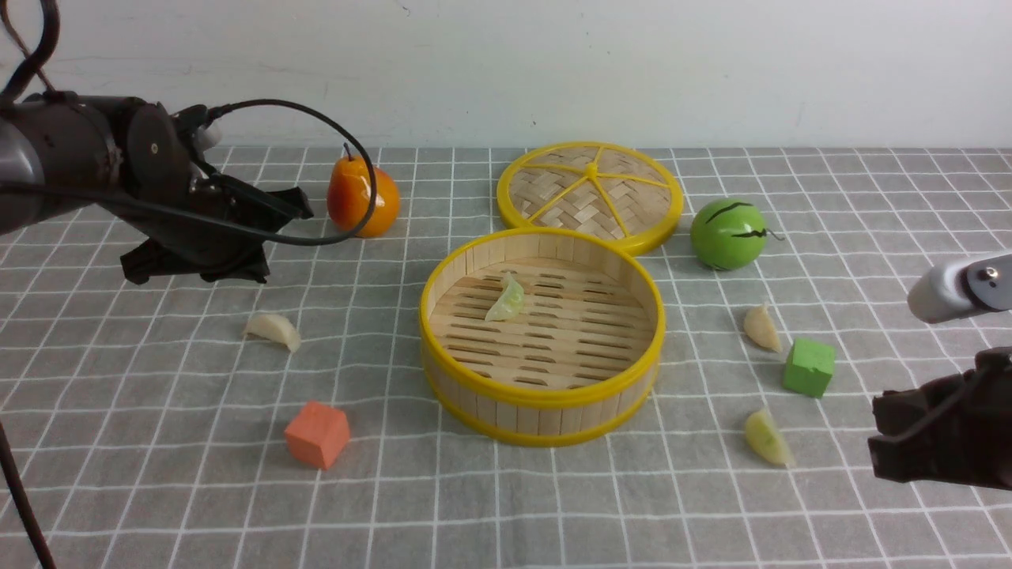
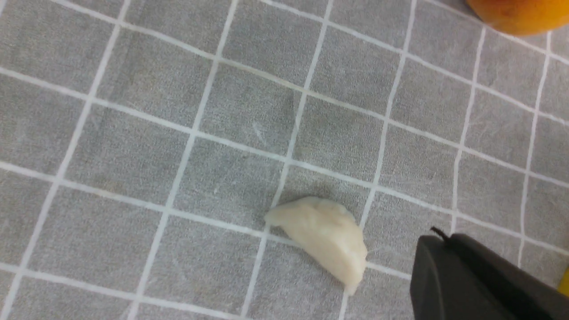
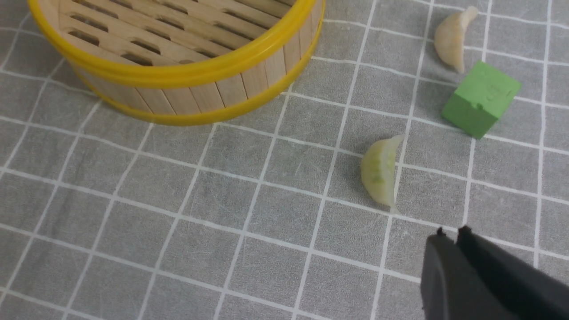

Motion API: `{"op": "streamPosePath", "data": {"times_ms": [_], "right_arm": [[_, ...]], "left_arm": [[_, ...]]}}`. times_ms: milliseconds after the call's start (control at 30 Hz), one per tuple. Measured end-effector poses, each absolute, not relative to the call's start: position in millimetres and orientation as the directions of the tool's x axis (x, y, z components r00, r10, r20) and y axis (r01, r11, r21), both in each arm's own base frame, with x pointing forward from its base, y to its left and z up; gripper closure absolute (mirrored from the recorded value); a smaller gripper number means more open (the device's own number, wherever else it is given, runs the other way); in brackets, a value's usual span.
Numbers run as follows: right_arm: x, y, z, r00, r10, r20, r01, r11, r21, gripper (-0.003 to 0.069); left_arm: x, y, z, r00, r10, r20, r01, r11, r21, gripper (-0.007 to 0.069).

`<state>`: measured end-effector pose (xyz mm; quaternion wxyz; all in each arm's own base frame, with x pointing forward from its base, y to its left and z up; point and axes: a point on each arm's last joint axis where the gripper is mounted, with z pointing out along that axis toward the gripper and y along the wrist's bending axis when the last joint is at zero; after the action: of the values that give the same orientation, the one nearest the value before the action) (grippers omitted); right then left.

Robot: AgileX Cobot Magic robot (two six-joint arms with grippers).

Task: Put the dumplings into the steamer on the table with the grey tablecloth.
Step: 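Reach for and grasp a dumpling on the table with the left gripper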

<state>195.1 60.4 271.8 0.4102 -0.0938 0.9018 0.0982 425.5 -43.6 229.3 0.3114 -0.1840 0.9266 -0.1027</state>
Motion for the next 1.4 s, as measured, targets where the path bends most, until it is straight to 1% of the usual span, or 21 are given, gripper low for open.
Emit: {"op": "streamPosePath", "data": {"times_ms": [33, 67, 133, 167, 200, 300, 333, 367, 433, 533, 667, 733, 800, 900, 933, 967, 1000, 1067, 1167, 1300, 1400], "right_arm": [[195, 61, 272, -0.647, -0.084, -0.758, -0.248, 0.963, 0.105, 0.0626], [195, 61, 272, -0.647, -0.083, -0.758, -0.248, 0.963, 0.106, 0.0626], [195, 61, 272, -0.648, -0.082, -0.758, -0.247, 0.963, 0.107, 0.0625], [195, 61, 272, -0.648, -0.082, -0.758, -0.247, 0.963, 0.107, 0.0624], [195, 61, 272, -0.648, -0.082, -0.758, -0.247, 0.963, 0.107, 0.0624], [195, 61, 272, -0.650, -0.072, -0.757, -0.244, 0.963, 0.118, 0.0617], [195, 61, 272, -0.650, -0.072, -0.757, -0.244, 0.963, 0.118, 0.0617], [195, 61, 272, -0.652, -0.062, -0.755, -0.240, 0.962, 0.128, 0.0618], [195, 62, 272, -0.653, -0.058, -0.755, -0.239, 0.962, 0.132, 0.0618], [195, 62, 272, -0.654, -0.056, -0.754, -0.238, 0.962, 0.135, 0.0618], [195, 62, 272, -0.654, -0.056, -0.754, -0.238, 0.962, 0.135, 0.0618], [195, 62, 272, -0.654, -0.056, -0.754, -0.238, 0.962, 0.135, 0.0618], [195, 62, 272, -0.654, -0.056, -0.754, -0.238, 0.962, 0.135, 0.0618], [195, 62, 272, -0.654, -0.056, -0.754, -0.238, 0.962, 0.135, 0.0618], [195, 62, 272, -0.654, -0.056, -0.754, -0.238, 0.962, 0.135, 0.0618], [195, 62, 272, -0.654, -0.056, -0.754, -0.238, 0.962, 0.135, 0.0618], [195, 62, 272, -0.654, -0.056, -0.754, -0.238, 0.962, 0.135, 0.0618], [195, 62, 272, -0.654, -0.056, -0.754, -0.238, 0.962, 0.135, 0.0618], [195, 62, 272, -0.654, -0.056, -0.754, -0.238, 0.962, 0.135, 0.0618], [195, 62, 272, -0.654, -0.054, -0.754, -0.237, 0.962, 0.137, 0.0616], [195, 62, 272, -0.658, -0.040, -0.752, -0.232, 0.961, 0.151, 0.0613]], "left_arm": [[429, -44, 220, -0.743, -0.405, -0.533, -0.280, 0.911, -0.302, 0.0584], [429, -44, 218, -0.744, -0.404, -0.531, -0.281, 0.912, -0.300, 0.0578], [434, -44, 202, -0.756, -0.403, -0.515, -0.288, 0.912, -0.292, 0.0489], [436, -45, 194, -0.763, -0.403, -0.506, -0.292, 0.912, -0.287, 0.0419], [437, -45, 192, -0.764, -0.403, -0.505, -0.292, 0.912, -0.286, 0.0419], [443, -45, 178, -0.753, -0.405, -0.519, -0.288, 0.912, -0.293, 0.0246], [443, -45, 178, -0.752, -0.405, -0.521, -0.288, 0.912, -0.293, 0.0239], [446, -45, 177, -0.744, -0.406, -0.531, -0.284, 0.911, -0.299, 0.0204], [446, -45, 176, -0.745, -0.406, -0.530, -0.284, 0.911, -0.298, 0.0189], [447, -45, 174, -0.748, -0.405, -0.526, -0.286, 0.911, -0.296, 0.0220], [446, -43, 173, -0.756, -0.409, -0.512, -0.296, 0.910, -0.289, 0.0349], [445, -43, 173, -0.763, -0.408, -0.502, -0.300, 0.911, -0.284, 0.0377], [444, -43, 174, -0.767, -0.408, -0.495, -0.302, 0.911, -0.281, 0.0377], [442, -43, 178, -0.777, -0.415, -0.473, -0.313, 0.907, -0.282, 0.0326], [442, -43, 181, -0.777, -0.417, -0.472, -0.314, 0.906, -0.283, 0.0299], [443, -43, 184, -0.771, -0.419, -0.479, -0.312, 0.905, -0.290, 0.0249], [443, -43, 186, -0.769, -0.420, -0.481, -0.311, 0.904, -0.292, 0.0249], [443, -44, 191, -0.759, -0.426, -0.492, -0.310, 0.902, -0.302, 0.0166], [443, -44, 191, -0.750, -0.456, -0.479, -0.336, 0.887, -0.317, 0.0106], [444, -43, 180, -0.754, -0.471, -0.458, -0.361, 0.880, -0.310, 0.0097], [445, -42, 168, -0.770, -0.456, -0.445, -0.364, 0.888, -0.281, 0.0123]]}}
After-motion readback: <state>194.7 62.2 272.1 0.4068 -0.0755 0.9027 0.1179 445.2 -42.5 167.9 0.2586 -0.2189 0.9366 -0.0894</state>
